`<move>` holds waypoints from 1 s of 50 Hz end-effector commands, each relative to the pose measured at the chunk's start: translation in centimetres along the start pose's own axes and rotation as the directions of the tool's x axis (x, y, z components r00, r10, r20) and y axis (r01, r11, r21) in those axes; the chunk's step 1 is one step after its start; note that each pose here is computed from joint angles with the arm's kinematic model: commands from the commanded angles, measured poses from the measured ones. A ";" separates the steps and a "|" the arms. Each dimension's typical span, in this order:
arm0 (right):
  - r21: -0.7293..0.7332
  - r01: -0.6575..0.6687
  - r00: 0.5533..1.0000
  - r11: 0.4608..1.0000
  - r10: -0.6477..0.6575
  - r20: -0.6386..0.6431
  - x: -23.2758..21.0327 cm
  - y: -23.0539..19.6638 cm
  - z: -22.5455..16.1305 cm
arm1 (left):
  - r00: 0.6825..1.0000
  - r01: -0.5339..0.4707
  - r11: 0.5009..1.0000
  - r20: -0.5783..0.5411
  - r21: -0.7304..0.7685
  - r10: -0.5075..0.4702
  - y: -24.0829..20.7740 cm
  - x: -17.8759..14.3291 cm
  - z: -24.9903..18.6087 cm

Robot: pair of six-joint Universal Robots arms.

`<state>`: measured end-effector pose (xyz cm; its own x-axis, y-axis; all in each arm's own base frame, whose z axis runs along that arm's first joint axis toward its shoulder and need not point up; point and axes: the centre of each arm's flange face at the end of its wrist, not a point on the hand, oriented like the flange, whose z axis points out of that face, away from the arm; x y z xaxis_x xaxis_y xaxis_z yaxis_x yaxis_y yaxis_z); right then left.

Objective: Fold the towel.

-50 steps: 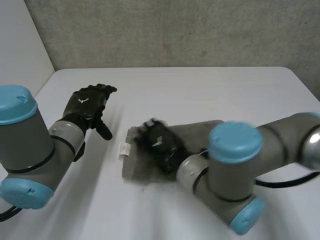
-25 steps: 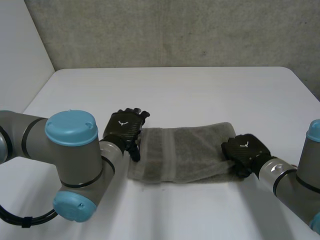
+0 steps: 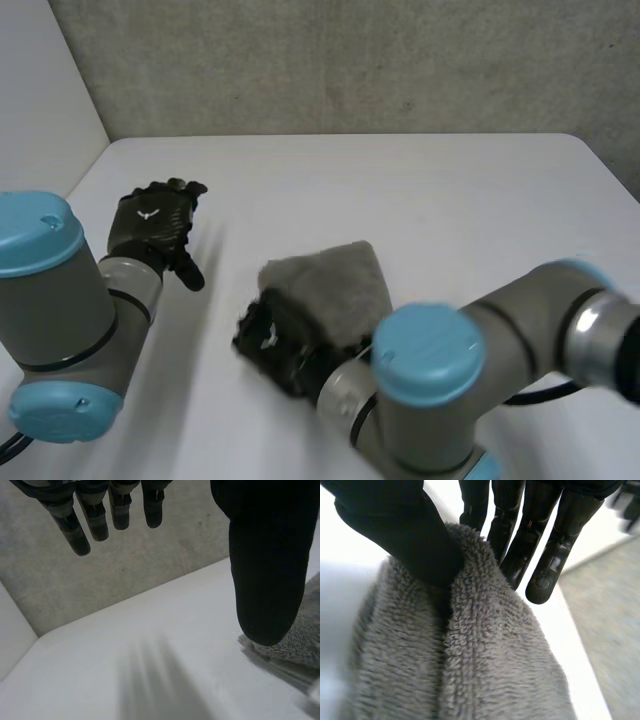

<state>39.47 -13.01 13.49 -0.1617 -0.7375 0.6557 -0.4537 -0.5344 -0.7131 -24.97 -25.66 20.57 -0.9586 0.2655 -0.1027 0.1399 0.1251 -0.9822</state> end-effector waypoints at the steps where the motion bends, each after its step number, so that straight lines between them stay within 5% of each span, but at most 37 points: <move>1: 0.010 0.054 0.998 0.998 -0.055 0.039 -0.9 -0.1 -1.1 | 1.000 0.007 1.000 -0.014 0.012 -0.007 -0.3 0.4 0.0; 8: -0.018 -0.191 0.969 0.981 0.185 -0.164 6.7 1.6 -3.1 | 0.991 0.060 0.996 -0.122 0.065 -0.052 -1.9 3.0 -0.4; 10: 0.025 -0.384 0.894 0.923 0.378 -0.243 9.6 2.1 -4.2 | 0.985 0.086 0.994 -0.154 0.068 -0.075 -2.1 3.7 -0.5; 11: 0.025 -0.384 0.893 0.923 0.379 -0.243 9.6 2.1 -4.2 | 0.979 0.105 0.992 -0.181 0.066 -0.092 -2.1 4.3 -0.5; 13: 0.086 -0.578 0.757 0.811 0.573 -0.313 12.6 3.8 -5.1 | 0.973 0.116 0.992 -0.208 0.054 -0.103 -1.9 5.0 -0.4; 14: 0.086 -0.579 0.757 0.811 0.574 -0.314 12.6 3.9 -5.1 | 0.966 0.123 0.991 -0.232 0.042 -0.111 -1.6 5.8 -0.2; 16: 0.114 -0.705 0.634 0.700 0.695 -0.340 14.5 5.6 -5.8 | 0.960 0.125 0.992 -0.255 0.026 -0.114 -1.2 6.7 -0.3; 19: 0.071 -0.778 0.577 0.624 0.755 -0.312 14.5 6.8 -5.7 | 0.950 0.104 0.994 -0.292 -0.041 -0.111 0.5 8.6 -0.6; 26: -0.065 -0.819 0.562 0.570 0.775 -0.289 13.1 10.1 -3.6 | 0.982 0.003 0.964 -0.181 -0.265 -0.053 6.2 9.1 -0.1; 34: -0.179 -0.823 0.568 0.539 0.779 -0.264 11.0 12.2 -1.5 | 0.990 -0.023 0.951 -0.140 -0.309 -0.021 7.4 8.7 -0.2; 42: -0.122 -0.755 0.648 0.644 0.705 -0.288 14.0 9.2 -2.3 | 0.990 0.008 0.973 -0.137 -0.231 -0.040 4.0 8.3 -0.7; 48: -0.015 -0.711 0.648 0.703 0.647 -0.402 17.6 7.0 -3.8 | 0.986 0.076 0.994 -0.143 -0.079 -0.086 -2.1 7.3 -1.7; 50: 0.050 -0.672 0.615 0.739 0.595 -0.517 20.5 5.8 -5.5 | 0.985 0.099 0.995 -0.142 -0.031 -0.102 -4.0 6.8 -2.1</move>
<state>30.78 -27.69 18.06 -0.7042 -0.7096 0.0241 -0.2596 0.2256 -0.9390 -32.13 -22.40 17.57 -0.9216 0.3870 -0.0287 0.1605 0.3130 -0.9361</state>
